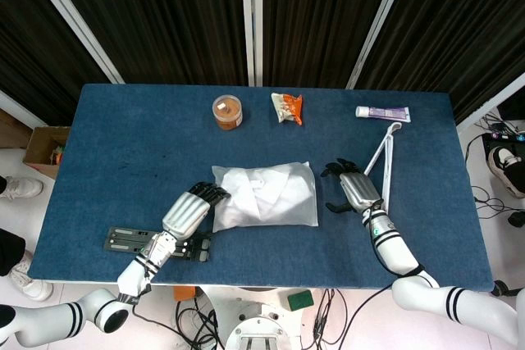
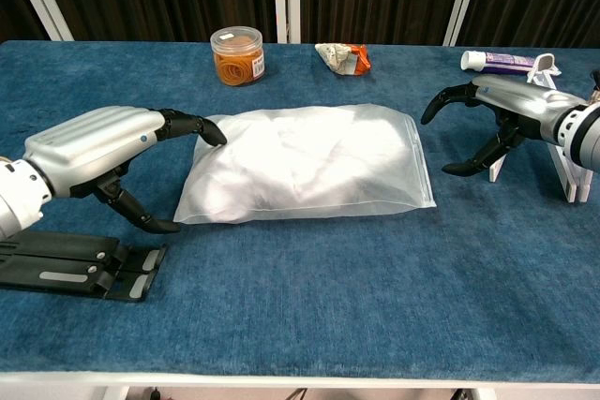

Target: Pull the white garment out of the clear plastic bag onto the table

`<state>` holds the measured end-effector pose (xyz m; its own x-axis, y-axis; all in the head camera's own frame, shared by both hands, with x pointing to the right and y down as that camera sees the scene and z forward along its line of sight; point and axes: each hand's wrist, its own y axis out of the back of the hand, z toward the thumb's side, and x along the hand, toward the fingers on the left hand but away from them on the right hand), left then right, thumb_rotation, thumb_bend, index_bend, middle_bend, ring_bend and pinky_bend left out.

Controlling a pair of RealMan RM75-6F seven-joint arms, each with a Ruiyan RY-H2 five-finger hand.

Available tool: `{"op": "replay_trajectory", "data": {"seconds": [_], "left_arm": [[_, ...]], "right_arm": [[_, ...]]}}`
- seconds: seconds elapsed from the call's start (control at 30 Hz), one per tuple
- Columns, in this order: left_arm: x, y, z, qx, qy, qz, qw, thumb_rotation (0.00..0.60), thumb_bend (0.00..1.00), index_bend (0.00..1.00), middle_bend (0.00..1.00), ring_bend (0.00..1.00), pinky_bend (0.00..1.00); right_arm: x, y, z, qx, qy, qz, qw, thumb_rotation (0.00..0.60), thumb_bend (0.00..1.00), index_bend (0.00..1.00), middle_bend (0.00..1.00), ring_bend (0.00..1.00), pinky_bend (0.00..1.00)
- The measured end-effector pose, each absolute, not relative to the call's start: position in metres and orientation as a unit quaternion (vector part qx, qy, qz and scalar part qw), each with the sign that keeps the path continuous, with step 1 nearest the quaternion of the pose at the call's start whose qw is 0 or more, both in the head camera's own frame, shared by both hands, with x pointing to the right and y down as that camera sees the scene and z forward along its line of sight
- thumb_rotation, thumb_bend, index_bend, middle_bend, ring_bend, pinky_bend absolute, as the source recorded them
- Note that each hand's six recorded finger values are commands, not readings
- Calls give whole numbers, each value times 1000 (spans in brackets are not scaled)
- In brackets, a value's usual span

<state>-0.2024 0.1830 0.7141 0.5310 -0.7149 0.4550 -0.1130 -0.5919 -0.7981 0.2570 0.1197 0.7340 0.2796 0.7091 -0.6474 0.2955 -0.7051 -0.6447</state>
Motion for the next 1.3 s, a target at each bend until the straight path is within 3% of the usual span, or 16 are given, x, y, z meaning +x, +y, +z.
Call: {"op": "replay_trajectory", "data": {"seconds": [0.4,0.67,1.23,1.3], "left_arm": [[-208,186,715,-790,269,-412,366,600,75,196,202,144,183],[-217,188,713,-782,277,-417,372,600,74,196,202,144,183],[-234,187,706,-776,298,-417,368,600,74,196,202,144,184],[-235,188,705,-776,299,-416,369,600,74,196,202,144,184]], "right_arm": [[245,120,740,-780,-328,506,166,600,236,318,131,0,103],[217,123,758,-794,-350,489,89,600,275,338,70,0,75],[172,131,763,-817,-413,402,6,600,326,424,73,0,57],[167,131,763,-817,-421,394,5,600,375,471,90,0,55]]}}
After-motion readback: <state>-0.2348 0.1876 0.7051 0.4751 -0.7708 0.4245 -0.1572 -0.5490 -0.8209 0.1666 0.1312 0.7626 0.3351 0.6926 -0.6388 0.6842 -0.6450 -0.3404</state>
